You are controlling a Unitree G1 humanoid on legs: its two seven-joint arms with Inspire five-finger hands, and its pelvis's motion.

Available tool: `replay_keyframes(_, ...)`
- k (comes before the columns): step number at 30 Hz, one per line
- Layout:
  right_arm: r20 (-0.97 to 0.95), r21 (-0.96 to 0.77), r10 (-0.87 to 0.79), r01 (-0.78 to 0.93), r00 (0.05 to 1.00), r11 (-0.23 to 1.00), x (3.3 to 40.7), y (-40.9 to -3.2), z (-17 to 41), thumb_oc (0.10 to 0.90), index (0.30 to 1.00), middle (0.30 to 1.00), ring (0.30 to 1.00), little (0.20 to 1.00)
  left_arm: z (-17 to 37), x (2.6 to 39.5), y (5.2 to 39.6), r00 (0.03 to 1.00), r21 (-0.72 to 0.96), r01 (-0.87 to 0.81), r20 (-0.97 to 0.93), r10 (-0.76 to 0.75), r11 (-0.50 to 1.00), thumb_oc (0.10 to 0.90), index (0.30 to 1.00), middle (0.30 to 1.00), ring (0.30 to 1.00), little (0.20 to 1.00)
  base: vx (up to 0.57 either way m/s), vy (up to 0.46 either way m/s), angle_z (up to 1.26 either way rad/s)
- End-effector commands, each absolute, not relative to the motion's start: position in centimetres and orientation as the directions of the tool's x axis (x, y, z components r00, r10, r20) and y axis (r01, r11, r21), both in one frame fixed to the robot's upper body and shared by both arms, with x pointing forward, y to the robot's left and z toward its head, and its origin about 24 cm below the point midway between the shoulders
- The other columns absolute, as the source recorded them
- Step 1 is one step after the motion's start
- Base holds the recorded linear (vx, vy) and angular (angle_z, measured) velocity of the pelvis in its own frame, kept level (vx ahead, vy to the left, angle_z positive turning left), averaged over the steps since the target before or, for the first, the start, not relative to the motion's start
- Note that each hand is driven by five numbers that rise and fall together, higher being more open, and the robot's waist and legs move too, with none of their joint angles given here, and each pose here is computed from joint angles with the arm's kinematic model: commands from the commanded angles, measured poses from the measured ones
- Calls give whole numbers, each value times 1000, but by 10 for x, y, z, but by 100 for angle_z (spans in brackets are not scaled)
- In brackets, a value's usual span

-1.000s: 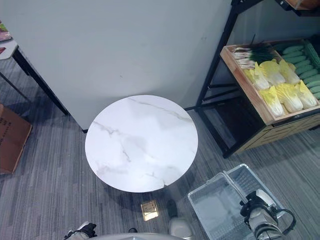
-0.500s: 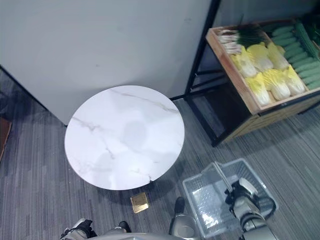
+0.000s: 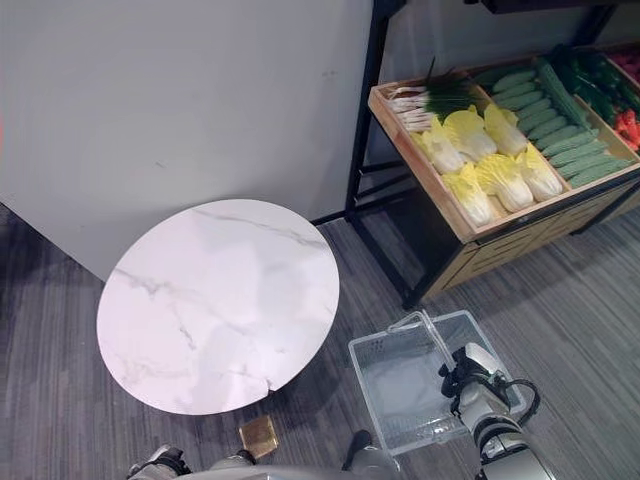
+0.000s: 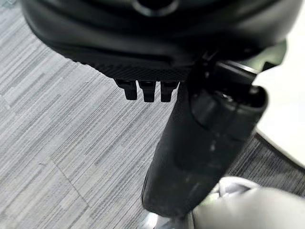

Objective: Get the vegetables into the basket

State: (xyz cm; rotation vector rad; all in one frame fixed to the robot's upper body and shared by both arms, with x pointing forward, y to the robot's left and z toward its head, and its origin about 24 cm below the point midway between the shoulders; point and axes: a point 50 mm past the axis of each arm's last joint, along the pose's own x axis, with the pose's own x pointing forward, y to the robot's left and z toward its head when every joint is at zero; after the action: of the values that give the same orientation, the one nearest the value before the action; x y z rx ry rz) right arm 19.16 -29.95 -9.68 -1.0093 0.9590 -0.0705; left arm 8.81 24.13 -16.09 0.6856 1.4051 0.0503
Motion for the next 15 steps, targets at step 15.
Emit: replay_keyframes(15, -551, -794, -491, -243, 675, 558, 209, -302, -82, 400, 300, 300, 300, 300, -160, 94, 240, 197, 480, 355, -877, 438, 802, 900, 1000, 1000, 1000, 1000, 16, -20, -8)
